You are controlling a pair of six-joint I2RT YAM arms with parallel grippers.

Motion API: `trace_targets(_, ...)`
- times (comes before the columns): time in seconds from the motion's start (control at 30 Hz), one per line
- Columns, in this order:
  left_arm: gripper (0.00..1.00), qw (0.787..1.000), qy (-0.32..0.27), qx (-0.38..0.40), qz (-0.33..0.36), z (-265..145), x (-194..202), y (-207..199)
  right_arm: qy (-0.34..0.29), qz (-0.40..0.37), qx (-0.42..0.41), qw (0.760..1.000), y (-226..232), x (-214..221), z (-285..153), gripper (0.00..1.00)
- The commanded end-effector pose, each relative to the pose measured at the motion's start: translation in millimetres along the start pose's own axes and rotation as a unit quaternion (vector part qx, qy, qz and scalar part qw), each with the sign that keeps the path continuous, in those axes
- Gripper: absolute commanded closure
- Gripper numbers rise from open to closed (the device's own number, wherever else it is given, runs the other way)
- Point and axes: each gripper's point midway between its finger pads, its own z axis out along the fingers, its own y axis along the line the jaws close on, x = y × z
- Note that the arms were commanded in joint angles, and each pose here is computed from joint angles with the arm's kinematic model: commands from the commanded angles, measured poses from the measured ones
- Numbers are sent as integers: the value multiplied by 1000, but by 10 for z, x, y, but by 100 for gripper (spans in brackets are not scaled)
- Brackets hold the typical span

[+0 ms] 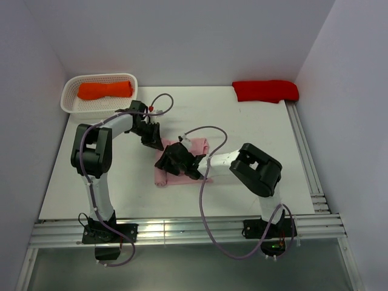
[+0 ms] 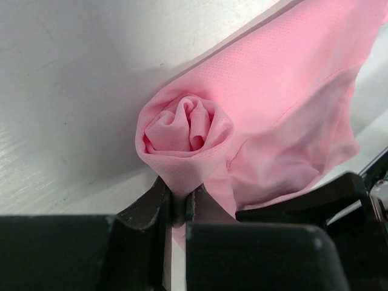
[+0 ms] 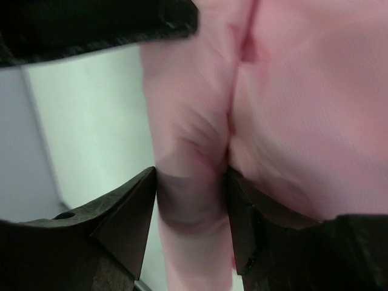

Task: Roll the t-shirts
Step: Roll the tshirt

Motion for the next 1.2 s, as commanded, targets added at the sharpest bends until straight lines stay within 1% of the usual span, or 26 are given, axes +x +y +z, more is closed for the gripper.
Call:
trace_targets(0.0,100,997,-8,-70,12,11,-79,178,8,-49,89,995,-152,114,-253,43)
trace_targets(0.03,100,997,-6,-72,15,24,-73,167,6,-58,119,991,-257,116,-298,43)
trace_targets(0.1,100,997,-4,-78,18,23,-80,162,-3,-71,128,989,-157,87,-348,42)
trace_targets(0.13,100,997,-3,-80,19,33,-75,158,2,-86,149,985,-204,141,-426,41)
trace_targets(0.17,100,996,-3,-83,19,30,-83,159,-13,-94,158,983,-191,105,-456,41)
trace_targets(0.2,100,996,-3,-85,20,29,-84,159,-16,-102,150,983,-62,119,-509,41)
trace_targets(0.23,100,996,-3,-85,22,31,-85,141,-16,-110,162,981,-90,125,-554,41)
trace_targets(0.4,100,995,2,-96,25,46,-88,145,-48,-136,160,977,183,-5,-744,41)
trace_targets(0.43,100,995,5,-98,27,57,-79,140,-46,-150,174,972,144,-20,-780,41)
trace_targets(0.47,100,995,4,-99,29,55,-91,134,-55,-155,166,972,280,-68,-802,41)
trace_targets(0.53,100,994,7,-101,31,52,-88,130,-65,-178,184,964,264,-129,-806,41)
trace_targets(0.57,100,994,7,-103,32,50,-100,126,-70,-182,185,963,350,-168,-766,41)
trace_targets(0.63,100,994,8,-106,33,49,-94,127,-84,-207,202,954,372,-255,-745,42)
trace_targets(0.67,100,994,9,-107,35,47,-97,121,-91,-211,201,952,472,-297,-658,42)
trace_targets(0.73,100,993,9,-112,36,38,-104,129,-99,-233,215,943,498,-361,-598,42)
trace_targets(0.77,100,993,10,-111,36,36,-103,120,-108,-234,205,944,658,-406,-575,42)
trace_targets(0.83,100,993,10,-112,37,30,-109,111,-109,-253,220,936,600,-408,-412,43)
trace_targets(0.87,100,993,9,-114,37,25,-118,107,-114,-252,213,937,694,-424,-380,43)
trace_targets(0.9,99,993,11,-113,38,22,-113,96,-112,-260,222,933,631,-394,-282,43)
trace_targets(0.97,99,993,11,-115,38,13,-125,95,-117,-262,227,930,641,-423,-223,44)
trace_targets(1.07,98,993,12,-114,40,16,-134,89,-120,-271,243,924,483,-409,-70,44)
trace_targets(1.13,98,993,13,-114,39,18,-130,83,-116,-267,241,926,426,-397,-1,44)
trace_targets(1.17,98,993,14,-114,40,22,-127,86,-114,-269,251,923,337,-380,23,44)
